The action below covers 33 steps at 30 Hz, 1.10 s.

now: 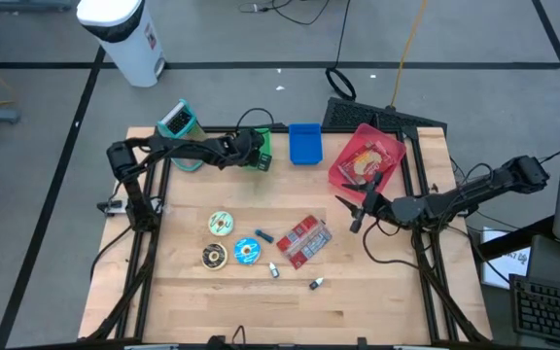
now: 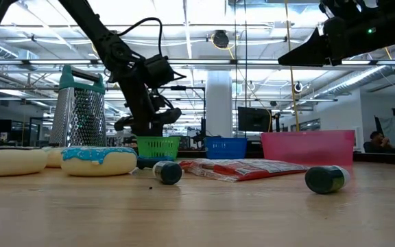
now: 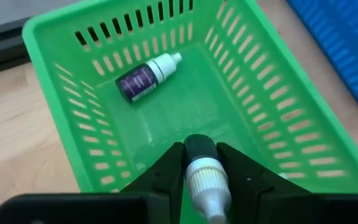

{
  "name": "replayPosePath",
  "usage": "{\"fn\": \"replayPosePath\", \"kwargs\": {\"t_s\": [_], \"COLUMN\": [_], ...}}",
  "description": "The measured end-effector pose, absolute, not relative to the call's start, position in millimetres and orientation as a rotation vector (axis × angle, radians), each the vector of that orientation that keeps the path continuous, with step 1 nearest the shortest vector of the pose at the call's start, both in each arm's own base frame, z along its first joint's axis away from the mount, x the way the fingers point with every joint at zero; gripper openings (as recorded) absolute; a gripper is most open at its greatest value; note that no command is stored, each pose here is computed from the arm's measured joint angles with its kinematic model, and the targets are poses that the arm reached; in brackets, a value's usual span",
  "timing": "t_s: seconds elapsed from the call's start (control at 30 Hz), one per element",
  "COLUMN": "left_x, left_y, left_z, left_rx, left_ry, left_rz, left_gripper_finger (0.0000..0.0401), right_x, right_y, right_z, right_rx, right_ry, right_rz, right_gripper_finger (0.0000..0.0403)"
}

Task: Pick & Place Food Item
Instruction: Put the bottom blue food coloring bottle into the green bin, then put the green food coloring bottle into the green bin

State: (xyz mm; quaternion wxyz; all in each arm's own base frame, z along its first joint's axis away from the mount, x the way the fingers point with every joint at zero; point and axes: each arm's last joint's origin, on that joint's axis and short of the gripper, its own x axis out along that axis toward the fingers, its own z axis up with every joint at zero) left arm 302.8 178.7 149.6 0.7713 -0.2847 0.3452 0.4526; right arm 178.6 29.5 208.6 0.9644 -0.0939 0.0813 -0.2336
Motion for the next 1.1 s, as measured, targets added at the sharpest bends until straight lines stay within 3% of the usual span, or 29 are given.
{"fn": "replayPosePath", "kwargs": {"t_s": [0.33,0.5,0.77,1.1], "left_x": [298.0,296.7,303.1,309.5], "left_y": [188.0,188.7,130.1,5.8], "left_z": [156.0,180.3,257.3,307.0], "left_rx": [-0.582,-0.549,-0.357,-0.117], "left_ry": [0.729,0.648,0.43,0.248], "left_rz": [0.981,0.942,0.752,0.468], "left_gripper_finger": [0.0202,0.0237,0.0245,0.0246], "right_x": [177.4,176.2,186.0,222.2], "right_y": [36.4,45.7,73.1,127.0], "right_z": [208.6,209.6,203.8,153.5], "right_rx": [-0.194,-0.188,-0.072,-0.095], "right_ry": [0.161,0.145,0.094,0.315], "right_rz": [-0.433,-0.344,0.079,0.261], "right_gripper_finger": [0.016,0.016,0.016,0.016]}}
